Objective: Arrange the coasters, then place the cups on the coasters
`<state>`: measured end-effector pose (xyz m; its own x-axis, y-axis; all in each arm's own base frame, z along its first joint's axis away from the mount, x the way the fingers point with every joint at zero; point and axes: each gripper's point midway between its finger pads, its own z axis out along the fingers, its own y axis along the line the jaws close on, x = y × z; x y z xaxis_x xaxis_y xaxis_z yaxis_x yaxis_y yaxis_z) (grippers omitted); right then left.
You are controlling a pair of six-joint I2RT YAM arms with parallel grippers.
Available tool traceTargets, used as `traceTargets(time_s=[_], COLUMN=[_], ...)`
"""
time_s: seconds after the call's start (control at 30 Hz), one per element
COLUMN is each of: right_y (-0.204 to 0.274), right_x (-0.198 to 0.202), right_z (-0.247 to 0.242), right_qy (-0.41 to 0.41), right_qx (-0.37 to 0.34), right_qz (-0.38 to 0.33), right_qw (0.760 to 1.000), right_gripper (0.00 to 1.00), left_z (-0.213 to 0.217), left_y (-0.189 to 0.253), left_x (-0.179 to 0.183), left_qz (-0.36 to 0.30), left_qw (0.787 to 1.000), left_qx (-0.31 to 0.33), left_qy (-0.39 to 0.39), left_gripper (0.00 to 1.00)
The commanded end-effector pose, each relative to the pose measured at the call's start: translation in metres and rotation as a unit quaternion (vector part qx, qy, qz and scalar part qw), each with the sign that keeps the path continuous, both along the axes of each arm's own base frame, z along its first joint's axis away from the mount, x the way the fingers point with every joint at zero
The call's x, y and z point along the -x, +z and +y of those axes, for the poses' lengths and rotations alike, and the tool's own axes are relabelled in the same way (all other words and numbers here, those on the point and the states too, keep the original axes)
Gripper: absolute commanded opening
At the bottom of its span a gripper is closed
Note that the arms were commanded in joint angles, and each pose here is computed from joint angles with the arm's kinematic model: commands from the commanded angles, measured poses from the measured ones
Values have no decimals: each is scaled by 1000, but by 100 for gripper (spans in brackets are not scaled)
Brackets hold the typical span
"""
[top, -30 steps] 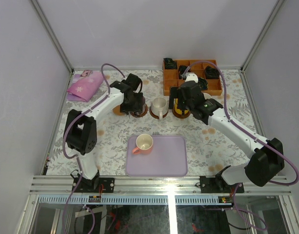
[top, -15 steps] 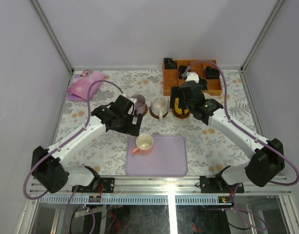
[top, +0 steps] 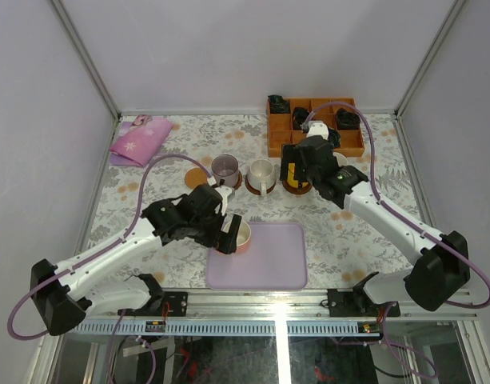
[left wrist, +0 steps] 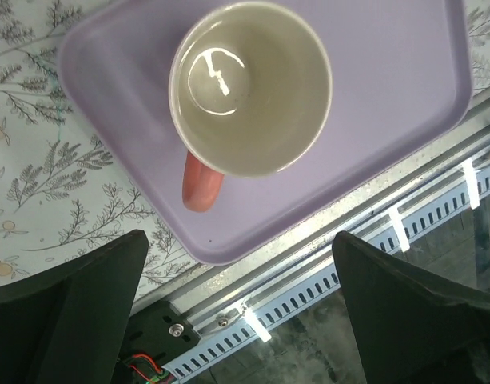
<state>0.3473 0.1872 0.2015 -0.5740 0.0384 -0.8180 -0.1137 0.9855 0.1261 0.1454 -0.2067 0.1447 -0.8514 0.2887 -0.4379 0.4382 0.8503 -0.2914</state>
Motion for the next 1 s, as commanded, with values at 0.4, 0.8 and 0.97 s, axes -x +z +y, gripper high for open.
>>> traceTargets(time_s=[0.4, 0.8, 0.97], right_y=[1, -7, -11], right_x=[10, 11, 13], right_z=[-12, -12, -13], right_qy=[-16, -11, -10], right_qx=[-14, -8, -4], right_qz=[-12, -6, -1], right_qw=[1000, 1000, 1000], right_gripper=[100, 99, 100], left_z=[-6, -16, -24], left_y=[-34, -40, -43], left_x=[-4, -14, -15], left_qz=[5, -11, -17], left_qw=[998, 998, 998], left_qx=[-60, -64, -44], left_qy=[27, 23, 31], left_gripper=[85, 84, 79])
